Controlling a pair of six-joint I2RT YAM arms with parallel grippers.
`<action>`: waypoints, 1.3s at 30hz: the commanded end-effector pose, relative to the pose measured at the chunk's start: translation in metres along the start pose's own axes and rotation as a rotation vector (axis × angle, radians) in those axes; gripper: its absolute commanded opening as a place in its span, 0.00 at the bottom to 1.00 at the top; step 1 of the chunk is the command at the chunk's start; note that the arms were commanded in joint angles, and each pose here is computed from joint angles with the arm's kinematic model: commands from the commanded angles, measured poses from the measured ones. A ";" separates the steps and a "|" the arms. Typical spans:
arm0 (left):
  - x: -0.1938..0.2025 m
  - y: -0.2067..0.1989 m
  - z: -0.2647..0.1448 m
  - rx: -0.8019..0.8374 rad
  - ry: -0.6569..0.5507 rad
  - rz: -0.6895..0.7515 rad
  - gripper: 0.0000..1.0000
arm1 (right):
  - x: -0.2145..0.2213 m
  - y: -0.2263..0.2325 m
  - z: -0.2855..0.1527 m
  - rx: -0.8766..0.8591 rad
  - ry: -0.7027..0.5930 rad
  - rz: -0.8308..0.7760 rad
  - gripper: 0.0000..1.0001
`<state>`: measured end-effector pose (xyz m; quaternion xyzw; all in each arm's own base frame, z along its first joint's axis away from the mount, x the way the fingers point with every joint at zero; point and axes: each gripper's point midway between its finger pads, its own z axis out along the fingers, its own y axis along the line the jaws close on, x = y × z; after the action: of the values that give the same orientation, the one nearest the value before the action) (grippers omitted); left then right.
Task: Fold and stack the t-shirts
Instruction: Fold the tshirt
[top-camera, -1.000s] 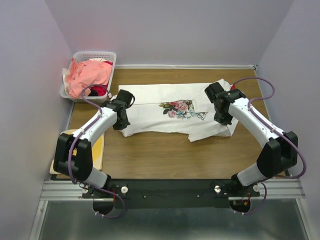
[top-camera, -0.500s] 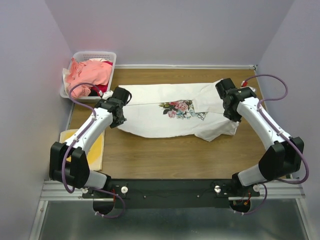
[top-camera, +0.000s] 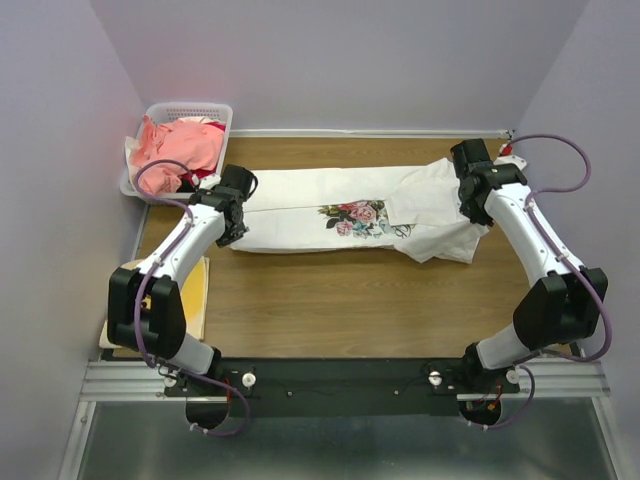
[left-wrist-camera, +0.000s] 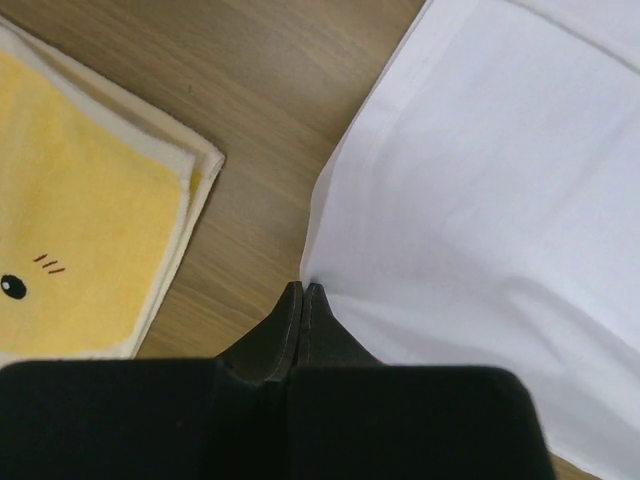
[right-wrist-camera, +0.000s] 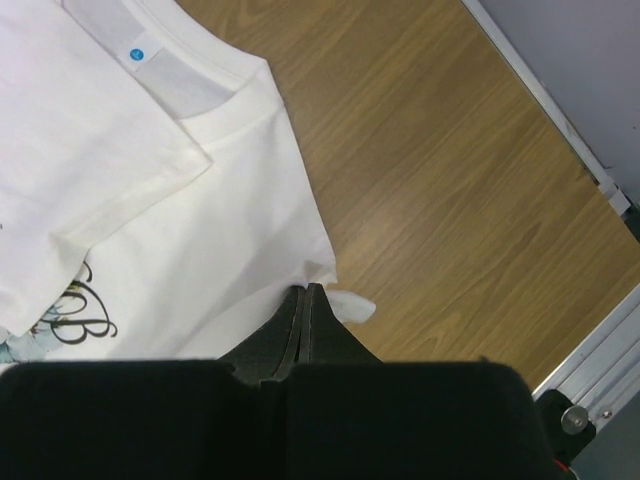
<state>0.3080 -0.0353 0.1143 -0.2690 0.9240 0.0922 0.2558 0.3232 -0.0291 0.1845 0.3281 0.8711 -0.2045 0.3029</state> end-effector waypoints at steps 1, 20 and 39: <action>-0.038 -0.015 0.010 -0.004 -0.081 -0.030 0.00 | -0.019 0.019 0.018 -0.015 -0.039 0.033 0.01; -0.080 -0.043 0.073 -0.073 -0.090 -0.030 0.00 | -0.040 0.089 0.081 -0.073 -0.003 0.026 0.01; -0.111 -0.065 0.119 -0.085 -0.073 0.000 0.02 | -0.049 0.134 0.124 -0.127 0.050 -0.005 0.01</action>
<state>0.4578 -0.0157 0.0722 -0.2807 0.9125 0.1231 0.2709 0.4759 -0.0277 0.1100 0.3188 0.8862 -0.1566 0.2976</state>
